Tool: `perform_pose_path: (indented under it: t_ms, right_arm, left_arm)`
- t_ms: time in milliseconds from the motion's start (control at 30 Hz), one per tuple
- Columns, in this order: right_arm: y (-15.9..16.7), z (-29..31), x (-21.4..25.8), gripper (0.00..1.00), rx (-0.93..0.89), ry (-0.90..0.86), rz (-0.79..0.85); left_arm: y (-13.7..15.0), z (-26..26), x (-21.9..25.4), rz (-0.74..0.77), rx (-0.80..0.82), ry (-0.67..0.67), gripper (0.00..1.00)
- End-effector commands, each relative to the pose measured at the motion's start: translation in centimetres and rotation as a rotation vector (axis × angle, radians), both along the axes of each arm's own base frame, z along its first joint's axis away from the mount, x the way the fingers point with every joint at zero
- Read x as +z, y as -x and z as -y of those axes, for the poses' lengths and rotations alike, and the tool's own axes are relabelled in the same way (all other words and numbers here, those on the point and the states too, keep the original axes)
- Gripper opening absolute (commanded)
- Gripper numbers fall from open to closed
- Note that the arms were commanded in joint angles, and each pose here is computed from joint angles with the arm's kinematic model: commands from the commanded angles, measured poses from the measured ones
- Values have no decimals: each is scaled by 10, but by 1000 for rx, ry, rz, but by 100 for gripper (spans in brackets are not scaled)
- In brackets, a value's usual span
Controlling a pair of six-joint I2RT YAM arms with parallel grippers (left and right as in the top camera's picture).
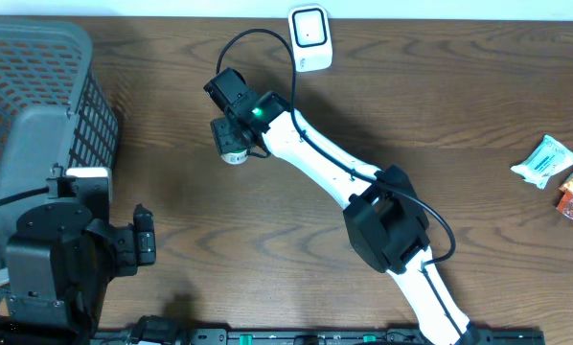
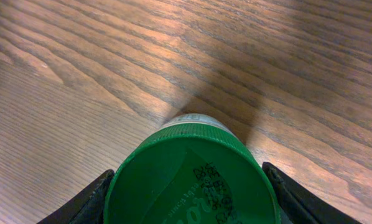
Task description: Scan the item barcode
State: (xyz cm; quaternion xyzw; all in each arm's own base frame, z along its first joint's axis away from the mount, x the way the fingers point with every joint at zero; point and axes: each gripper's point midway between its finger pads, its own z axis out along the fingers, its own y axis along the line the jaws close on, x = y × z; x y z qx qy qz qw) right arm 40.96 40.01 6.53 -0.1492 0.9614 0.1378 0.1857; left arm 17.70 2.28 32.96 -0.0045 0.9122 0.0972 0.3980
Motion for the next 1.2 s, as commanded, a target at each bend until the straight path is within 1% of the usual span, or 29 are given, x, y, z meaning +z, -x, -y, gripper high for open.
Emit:
perform_pose_path:
  t_ms: [0, 167, 367, 500, 633, 700, 800, 833, 933, 967, 1000, 1167]
  right_arm:
    - [2, 19, -19, 46, -13, 83, -38]
    - [3, 48, -20, 40, -48, 140, -99]
    - [-2, 98, -24, 39, -121, 239, -168]
    - [-3, 134, -27, 37, -176, 310, -218]
    - [-2, 164, -27, 37, -219, 361, -267]
    - [0, 175, -27, 40, -235, 376, -294]
    - [1, 190, -27, 50, -258, 391, -323]
    - [0, 192, -27, 56, -263, 392, -327]
    - [1, 192, -28, 81, -266, 376, -343]
    - [3, 189, -28, 88, -263, 360, -353]
    - [4, 187, -28, 90, -269, 346, -363]
    - [5, 186, -28, 90, -341, 326, -379]
  left_arm:
    - [0, -2, 0, 0, 11, -1, 98]
    - [0, -2, 0, 0, 11, -1, 98]
    - [0, -2, 0, 0, 11, -1, 98]
    - [0, -2, 0, 0, 11, -1, 98]
    - [0, -2, 0, 0, 11, -1, 98]
    - [0, -2, 0, 0, 11, -1, 98]
    - [0, -2, 0, 0, 11, -1, 98]
    - [0, -2, 0, 0, 11, -1, 98]
    - [0, -2, 0, 0, 11, -1, 98]
    - [0, -2, 0, 0, 11, -1, 98]
    - [0, -2, 0, 0, 11, -1, 98]
    - [0, -2, 0, 0, 11, -1, 98]
